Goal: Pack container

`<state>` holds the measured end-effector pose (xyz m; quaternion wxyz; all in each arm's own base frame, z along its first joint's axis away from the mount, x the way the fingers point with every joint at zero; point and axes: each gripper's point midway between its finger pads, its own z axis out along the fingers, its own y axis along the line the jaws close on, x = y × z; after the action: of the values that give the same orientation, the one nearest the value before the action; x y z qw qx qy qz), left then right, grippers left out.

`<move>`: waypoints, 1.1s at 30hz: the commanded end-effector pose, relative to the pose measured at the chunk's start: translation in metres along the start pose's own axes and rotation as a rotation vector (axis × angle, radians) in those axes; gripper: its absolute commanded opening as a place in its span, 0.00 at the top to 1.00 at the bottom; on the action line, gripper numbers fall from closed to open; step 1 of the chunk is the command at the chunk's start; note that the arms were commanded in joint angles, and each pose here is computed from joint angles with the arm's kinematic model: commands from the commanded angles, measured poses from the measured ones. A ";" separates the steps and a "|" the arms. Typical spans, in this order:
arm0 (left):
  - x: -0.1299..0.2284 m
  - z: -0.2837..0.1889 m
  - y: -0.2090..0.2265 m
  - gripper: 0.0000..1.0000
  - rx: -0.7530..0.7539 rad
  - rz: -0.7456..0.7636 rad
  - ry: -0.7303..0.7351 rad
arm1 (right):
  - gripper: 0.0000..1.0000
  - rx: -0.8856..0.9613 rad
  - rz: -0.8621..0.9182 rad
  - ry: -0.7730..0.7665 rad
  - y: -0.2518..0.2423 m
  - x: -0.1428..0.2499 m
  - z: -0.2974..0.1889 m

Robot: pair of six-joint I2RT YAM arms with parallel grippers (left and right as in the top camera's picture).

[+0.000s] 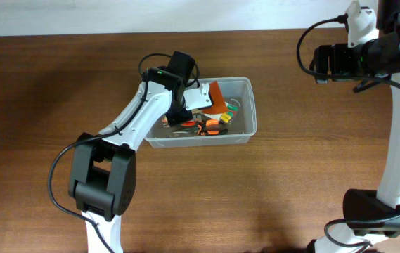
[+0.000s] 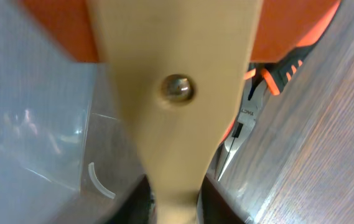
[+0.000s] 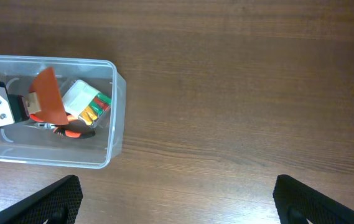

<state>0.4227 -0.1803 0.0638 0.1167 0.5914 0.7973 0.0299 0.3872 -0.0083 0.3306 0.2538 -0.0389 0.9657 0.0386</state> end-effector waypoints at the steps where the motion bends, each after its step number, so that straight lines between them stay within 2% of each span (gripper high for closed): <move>1: -0.002 0.000 0.002 0.52 0.002 -0.018 -0.010 | 0.01 -0.014 0.005 0.006 0.002 0.000 0.004; 5: -0.001 0.001 0.002 0.39 0.003 -0.018 -0.008 | 0.01 -0.014 0.005 0.006 0.002 0.000 0.004; 11: 0.002 -0.008 0.012 0.37 -0.048 -0.054 0.018 | 0.01 -0.014 0.005 0.006 0.002 0.000 0.004; 15: -0.001 -0.049 0.033 0.34 -0.145 -0.114 -0.002 | 0.01 -0.011 -0.040 -0.020 0.002 -0.006 0.004; 16: -0.003 -0.063 0.040 0.29 -0.173 -0.143 -0.019 | 0.02 -0.009 -0.055 -0.032 0.001 -0.010 0.004; 19: -0.002 -0.109 0.056 0.00 -0.245 -0.264 -0.082 | 0.01 -0.002 -0.164 -0.080 0.003 -0.022 0.004; 27: 0.048 -0.188 0.086 0.01 -0.368 -0.543 -0.174 | 0.01 -0.009 -0.299 -0.299 0.019 -0.089 0.022; 33: 0.100 -0.225 0.087 0.01 -0.411 -0.761 -0.185 | 0.01 0.000 -0.249 -0.126 0.001 -0.051 0.044</move>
<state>0.4393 -0.0591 0.2677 0.2926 0.2871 0.9070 0.0967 0.4577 0.0119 0.3307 0.3383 -0.1629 0.9267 0.0138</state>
